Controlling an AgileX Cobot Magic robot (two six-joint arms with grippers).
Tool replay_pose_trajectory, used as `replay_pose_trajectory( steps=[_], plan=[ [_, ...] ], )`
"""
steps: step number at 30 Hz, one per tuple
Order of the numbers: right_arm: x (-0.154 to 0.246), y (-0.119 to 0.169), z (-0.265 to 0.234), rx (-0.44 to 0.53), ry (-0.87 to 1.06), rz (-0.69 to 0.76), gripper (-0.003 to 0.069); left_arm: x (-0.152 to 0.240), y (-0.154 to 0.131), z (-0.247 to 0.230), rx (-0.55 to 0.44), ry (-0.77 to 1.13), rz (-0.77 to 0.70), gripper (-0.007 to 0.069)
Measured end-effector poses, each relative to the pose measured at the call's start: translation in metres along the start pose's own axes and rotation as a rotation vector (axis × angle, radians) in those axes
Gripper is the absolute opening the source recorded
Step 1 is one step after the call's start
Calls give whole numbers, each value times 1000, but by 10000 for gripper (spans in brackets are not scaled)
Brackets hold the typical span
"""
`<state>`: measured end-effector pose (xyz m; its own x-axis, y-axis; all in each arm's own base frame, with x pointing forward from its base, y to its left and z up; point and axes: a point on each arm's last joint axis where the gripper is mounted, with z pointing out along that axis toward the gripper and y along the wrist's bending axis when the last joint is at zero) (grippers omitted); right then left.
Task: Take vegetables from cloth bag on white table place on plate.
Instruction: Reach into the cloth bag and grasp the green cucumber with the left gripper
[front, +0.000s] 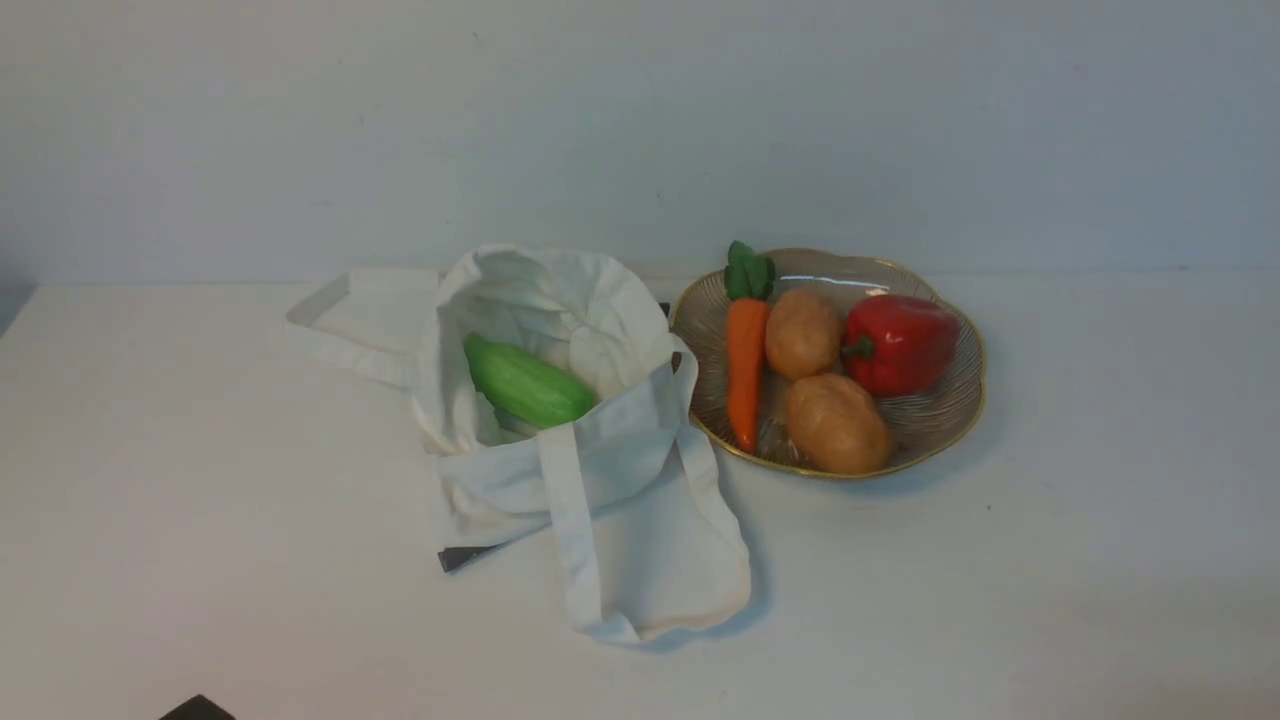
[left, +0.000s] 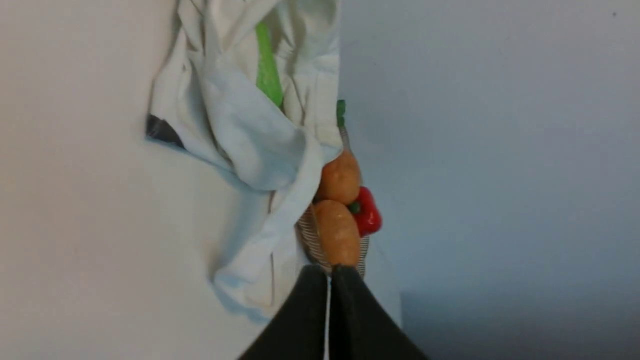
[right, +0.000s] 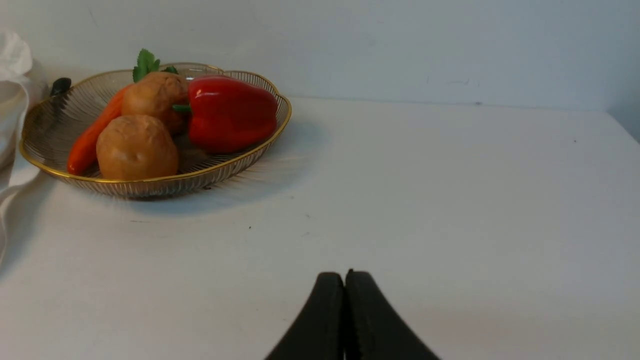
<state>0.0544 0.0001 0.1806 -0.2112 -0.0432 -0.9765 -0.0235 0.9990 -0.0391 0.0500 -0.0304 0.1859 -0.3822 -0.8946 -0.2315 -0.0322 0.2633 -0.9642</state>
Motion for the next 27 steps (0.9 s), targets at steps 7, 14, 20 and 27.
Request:
replay_pose_trajectory(
  steps=[7,14,20,27],
  plan=[
    [0,0,0,0,0,0,-15,-1,-45,-12,133,45,189,-5],
    [0,0,0,0,0,0,-15,-17,-131,5,-4,302,672,-5],
    [0,0,0,0,0,0,-15,-46,-151,59,-332,662,855,-5],
    [0,0,0,0,-1,0,-15,-83,-137,171,-580,911,786,-4]
  ],
)
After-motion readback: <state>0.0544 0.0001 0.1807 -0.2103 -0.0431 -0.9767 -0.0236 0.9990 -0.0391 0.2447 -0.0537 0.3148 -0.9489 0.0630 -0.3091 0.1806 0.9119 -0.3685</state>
